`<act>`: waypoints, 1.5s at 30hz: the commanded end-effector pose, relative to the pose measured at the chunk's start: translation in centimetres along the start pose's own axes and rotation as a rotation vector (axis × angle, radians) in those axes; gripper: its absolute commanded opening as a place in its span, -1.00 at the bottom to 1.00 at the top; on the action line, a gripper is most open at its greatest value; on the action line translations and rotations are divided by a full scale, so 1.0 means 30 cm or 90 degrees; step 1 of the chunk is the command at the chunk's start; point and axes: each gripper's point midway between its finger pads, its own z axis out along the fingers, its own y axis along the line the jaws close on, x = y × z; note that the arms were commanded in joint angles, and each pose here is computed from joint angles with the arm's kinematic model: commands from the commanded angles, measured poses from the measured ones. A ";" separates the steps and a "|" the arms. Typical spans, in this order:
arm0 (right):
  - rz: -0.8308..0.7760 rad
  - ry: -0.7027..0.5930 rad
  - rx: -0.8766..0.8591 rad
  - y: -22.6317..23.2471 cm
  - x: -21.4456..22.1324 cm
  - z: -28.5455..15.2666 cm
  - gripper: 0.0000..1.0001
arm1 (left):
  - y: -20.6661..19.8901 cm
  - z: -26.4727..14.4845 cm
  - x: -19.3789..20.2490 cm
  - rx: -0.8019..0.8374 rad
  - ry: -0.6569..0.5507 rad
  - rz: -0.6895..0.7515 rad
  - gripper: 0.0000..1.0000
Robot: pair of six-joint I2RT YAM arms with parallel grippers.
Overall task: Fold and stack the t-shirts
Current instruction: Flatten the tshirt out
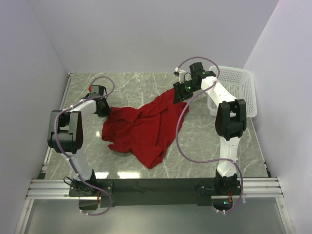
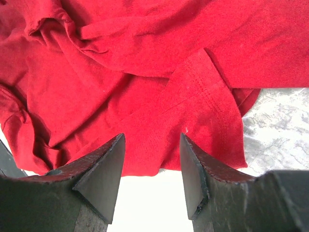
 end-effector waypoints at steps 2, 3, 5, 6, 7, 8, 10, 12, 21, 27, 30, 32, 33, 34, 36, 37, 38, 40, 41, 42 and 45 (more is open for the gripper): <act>-0.024 -0.044 0.010 0.029 -0.062 -0.077 0.12 | -0.029 -0.081 -0.052 0.019 -0.028 0.019 -0.92; -0.022 -0.043 0.010 0.025 -0.058 -0.074 0.12 | -0.032 -0.087 -0.059 0.020 -0.032 0.019 -0.99; -0.023 -0.042 0.007 0.029 -0.058 -0.073 0.12 | -0.040 -0.093 -0.068 0.024 -0.034 0.018 -0.99; -0.020 -0.040 0.007 0.029 -0.052 -0.070 0.12 | -0.045 -0.097 -0.075 0.028 -0.036 0.018 -0.99; -0.019 -0.040 0.006 0.028 -0.050 -0.071 0.12 | -0.049 -0.098 -0.077 0.030 -0.036 0.017 -0.99; -0.020 -0.040 0.005 0.028 -0.050 -0.070 0.12 | -0.058 -0.103 -0.089 0.036 -0.039 0.016 -0.99; -0.020 -0.039 0.005 0.029 -0.047 -0.070 0.12 | -0.070 -0.111 -0.099 0.043 -0.042 0.015 -0.99; -0.019 -0.036 0.004 0.031 -0.040 -0.066 0.12 | -0.086 -0.127 -0.116 0.054 -0.047 0.015 -0.99; -0.016 -0.028 -0.007 0.039 -0.026 -0.051 0.12 | -0.110 -0.170 -0.190 0.069 -0.063 0.022 -0.93; -0.029 -0.031 -0.001 0.037 -0.037 -0.062 0.12 | -0.124 -0.189 -0.197 0.098 -0.058 0.015 -0.99; -0.037 -0.029 0.023 0.006 -0.055 -0.072 0.12 | -0.139 -0.232 -0.216 0.129 -0.074 0.002 -0.99; -0.024 -0.038 0.077 -0.054 -0.092 -0.082 0.12 | -0.145 -0.272 -0.232 0.154 -0.091 -0.006 -0.99; -0.010 -0.049 0.106 -0.090 -0.115 -0.089 0.11 | -0.147 -0.286 -0.236 0.161 -0.097 -0.012 -0.99; 0.022 -0.054 0.128 -0.113 -0.130 -0.089 0.12 | -0.138 -0.289 -0.231 0.166 -0.100 -0.018 -0.99; 0.053 -0.065 0.199 -0.198 -0.173 -0.091 0.13 | -0.153 -0.328 -0.229 0.191 -0.109 -0.026 -0.99; 0.078 -0.071 0.215 -0.216 -0.186 -0.088 0.13 | -0.150 -0.330 -0.214 0.194 -0.105 -0.030 -0.99; 0.085 -0.075 0.226 -0.241 -0.199 -0.073 0.14 | -0.154 -0.351 -0.219 0.200 -0.113 -0.034 -0.99; 0.099 -0.089 0.239 -0.267 -0.214 -0.058 0.15 | -0.130 -0.357 -0.218 0.203 -0.114 -0.051 -0.99; 0.106 -0.089 0.242 -0.283 -0.211 -0.042 0.15 | -0.132 -0.373 -0.224 0.209 -0.121 -0.054 -0.99; 0.115 -0.091 0.254 -0.299 -0.211 -0.036 0.15 | -0.129 -0.378 -0.226 0.209 -0.123 -0.061 -0.99; 0.130 -0.080 0.272 -0.331 -0.189 -0.014 0.15 | -0.135 -0.420 -0.254 0.224 -0.143 -0.072 -0.99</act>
